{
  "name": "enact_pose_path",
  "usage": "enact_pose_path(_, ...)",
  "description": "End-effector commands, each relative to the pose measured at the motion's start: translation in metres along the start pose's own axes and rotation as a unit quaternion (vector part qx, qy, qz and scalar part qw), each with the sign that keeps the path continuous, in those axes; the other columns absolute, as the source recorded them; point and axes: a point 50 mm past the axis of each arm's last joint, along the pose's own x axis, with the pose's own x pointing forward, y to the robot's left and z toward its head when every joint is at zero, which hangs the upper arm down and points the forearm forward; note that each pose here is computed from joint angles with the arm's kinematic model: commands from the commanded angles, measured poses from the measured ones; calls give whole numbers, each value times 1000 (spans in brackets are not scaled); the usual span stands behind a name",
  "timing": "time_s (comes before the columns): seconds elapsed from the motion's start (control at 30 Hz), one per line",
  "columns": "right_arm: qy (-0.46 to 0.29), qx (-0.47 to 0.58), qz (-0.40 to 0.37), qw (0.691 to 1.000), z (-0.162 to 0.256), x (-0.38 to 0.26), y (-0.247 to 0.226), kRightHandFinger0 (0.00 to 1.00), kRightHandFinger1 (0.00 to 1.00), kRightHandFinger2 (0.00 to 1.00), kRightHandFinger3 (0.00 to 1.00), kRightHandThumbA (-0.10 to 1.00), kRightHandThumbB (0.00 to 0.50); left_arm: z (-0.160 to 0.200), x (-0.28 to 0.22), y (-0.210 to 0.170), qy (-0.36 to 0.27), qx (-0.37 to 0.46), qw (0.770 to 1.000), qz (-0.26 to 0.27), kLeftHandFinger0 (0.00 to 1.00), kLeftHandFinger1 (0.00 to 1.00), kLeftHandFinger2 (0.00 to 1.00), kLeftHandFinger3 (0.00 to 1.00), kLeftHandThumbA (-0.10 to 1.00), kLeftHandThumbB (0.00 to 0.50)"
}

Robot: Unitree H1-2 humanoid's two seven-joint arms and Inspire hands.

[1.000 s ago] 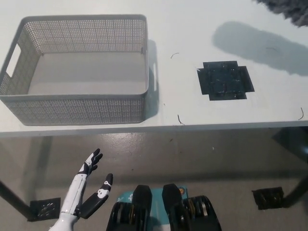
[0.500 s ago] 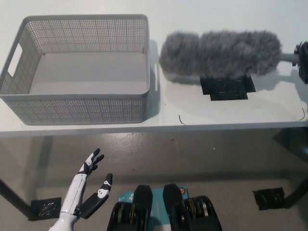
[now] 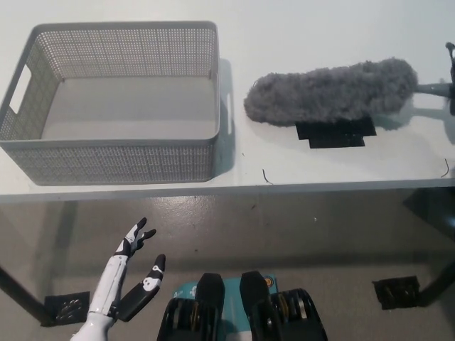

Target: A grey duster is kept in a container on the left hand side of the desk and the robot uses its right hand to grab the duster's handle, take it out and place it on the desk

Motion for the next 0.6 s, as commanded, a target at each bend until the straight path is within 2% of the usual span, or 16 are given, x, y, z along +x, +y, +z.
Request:
enact_pose_path(0.0, -43, 193, 66, 978, 9, 17, -112, 1000, 1000, 1000, 1000, 812, 500, 8, 8, 10, -25, 2, 1000, 13, 1000, 949, 859, 1000, 558, 17)
enact_pose_path(0.03, -69, 237, 82, 966, 11, 15, -137, 1000, 1000, 1000, 1000, 766, 500, 8, 8, 9, -24, 0, 1000, 13, 1000, 952, 859, 1000, 558, 32)
enact_pose_path(0.13, -120, 294, 118, 941, 14, 7, -186, 1000, 1000, 1000, 1000, 782, 500, 8, 8, 9, -22, -3, 1000, 12, 1000, 973, 867, 1000, 573, 58)
enact_pose_path(0.17, -131, 328, 140, 925, 13, 5, -197, 1000, 1000, 1000, 1000, 710, 500, 8, 8, 9, -21, -4, 1000, 11, 1000, 980, 872, 1000, 555, 63)
enact_pose_path(0.23, -153, 365, 170, 902, 12, 1, -218, 1000, 1000, 1000, 1000, 676, 500, 8, 9, 9, -22, -5, 1000, 10, 1000, 982, 875, 1000, 530, 72)
enact_pose_path(0.3, -208, 364, 227, 879, 12, -8, -252, 1000, 1000, 1000, 1000, 695, 500, 8, 10, 9, -20, -6, 1000, 7, 1000, 973, 880, 1000, 474, 81)
enact_pose_path(0.33, -224, 365, 250, 868, 12, -12, -264, 1000, 1000, 1000, 1000, 690, 480, 8, 10, 9, -20, -5, 1000, 7, 1000, 969, 883, 1000, 476, 93)
enact_pose_path(0.37, -254, 372, 277, 849, 12, -19, -280, 1000, 1000, 1000, 1000, 733, 499, 9, 11, 9, -21, -5, 1000, 7, 1000, 964, 887, 1000, 443, 98)
enact_pose_path(0.4, -265, 376, 284, 841, 11, -21, -285, 1000, 1000, 1000, 1000, 731, 500, 9, 11, 10, -21, -5, 1000, 7, 1000, 963, 888, 1000, 435, 102)
enact_pose_path(0.43, -284, 387, 289, 828, 9, -24, -290, 1000, 1000, 1000, 1000, 706, 500, 10, 12, 10, -23, -4, 1000, 6, 1000, 959, 890, 1000, 431, 104)
enact_pose_path(0.47, -317, 415, 298, 799, 4, -29, -296, 1000, 1000, 1000, 1000, 582, 500, 11, 13, 11, -23, -3, 1000, 5, 1000, 958, 891, 1000, 423, 110)
enact_pose_path(0.5, -335, 425, 303, 785, 1, -32, -299, 1000, 1000, 1000, 1000, 587, 500, 11, 13, 11, -23, -2, 1000, 5, 1000, 958, 892, 1000, 411, 110)
enact_pose_path(0.57, -377, 447, 308, 751, -5, -41, -306, 1000, 1000, 1000, 1000, 672, 500, 11, 13, 11, -24, 0, 1000, 4, 1000, 951, 889, 1000, 392, 115)
